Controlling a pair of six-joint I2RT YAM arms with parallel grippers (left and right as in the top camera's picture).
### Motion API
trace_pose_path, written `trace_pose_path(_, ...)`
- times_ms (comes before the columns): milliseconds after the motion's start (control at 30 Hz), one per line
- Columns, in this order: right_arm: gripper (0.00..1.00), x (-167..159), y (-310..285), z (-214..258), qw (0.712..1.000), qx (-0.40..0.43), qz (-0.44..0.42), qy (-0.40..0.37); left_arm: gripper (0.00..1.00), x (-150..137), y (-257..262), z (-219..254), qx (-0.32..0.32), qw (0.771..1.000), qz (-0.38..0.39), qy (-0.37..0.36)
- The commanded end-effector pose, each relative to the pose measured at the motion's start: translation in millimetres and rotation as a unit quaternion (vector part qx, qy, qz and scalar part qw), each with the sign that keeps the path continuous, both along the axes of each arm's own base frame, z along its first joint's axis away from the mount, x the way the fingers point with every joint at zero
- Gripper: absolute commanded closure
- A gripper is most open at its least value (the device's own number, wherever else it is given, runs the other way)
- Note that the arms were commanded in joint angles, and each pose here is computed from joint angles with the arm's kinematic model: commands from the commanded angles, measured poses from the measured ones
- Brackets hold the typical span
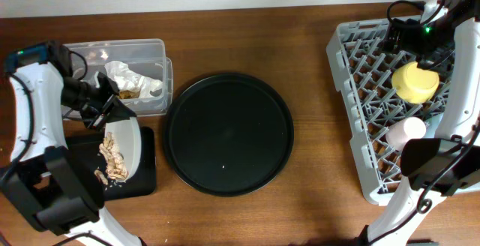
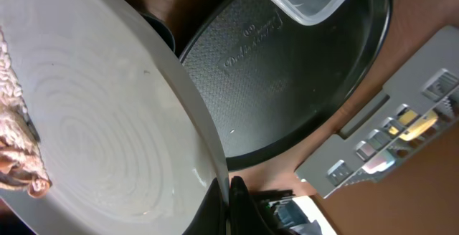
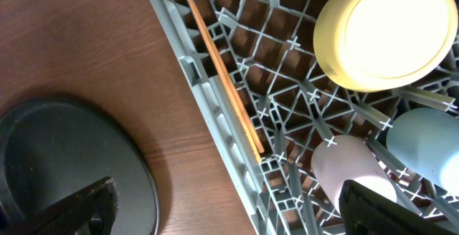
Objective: Sort waste into correct bins and load items into the dishwasher rack
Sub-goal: 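Tilt the plate with the left gripper to dump scraps onto the tray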
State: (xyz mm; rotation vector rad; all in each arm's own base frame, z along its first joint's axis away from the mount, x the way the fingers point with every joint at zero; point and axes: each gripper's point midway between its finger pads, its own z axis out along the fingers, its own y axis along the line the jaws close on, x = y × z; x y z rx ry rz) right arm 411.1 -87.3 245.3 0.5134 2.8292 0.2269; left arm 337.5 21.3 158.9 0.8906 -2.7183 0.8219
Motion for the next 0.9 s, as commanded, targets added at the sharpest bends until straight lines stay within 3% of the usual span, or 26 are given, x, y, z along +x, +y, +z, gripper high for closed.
trace_pose_path(0,0.01,0.6,-1.5,-1.3,1.000,-0.004,-0.001,0.002,0.99,-3.2,1.9,14.8,-0.035,0.999,-0.002,-0.032)
trace_pose_path(433,0.01,0.6,-1.5,-1.3,1.000,-0.004,-0.001,0.002,0.99,-15.3,23.2,24.9,-0.090,0.994,0.018,-0.059)
trace_pose_path(733,0.02,0.6,-1.5,-1.3,1.000,-0.004,-0.001,0.002,1.00,-25.7,29.4,17.3,-0.180,0.977,0.051,-0.099)
trace_pose_path(867,0.01,0.6,-1.5,-1.3,1.000,-0.004,-0.001,0.002,1.00,-31.5,48.3,15.9,-0.178,0.975,0.071,-0.114)
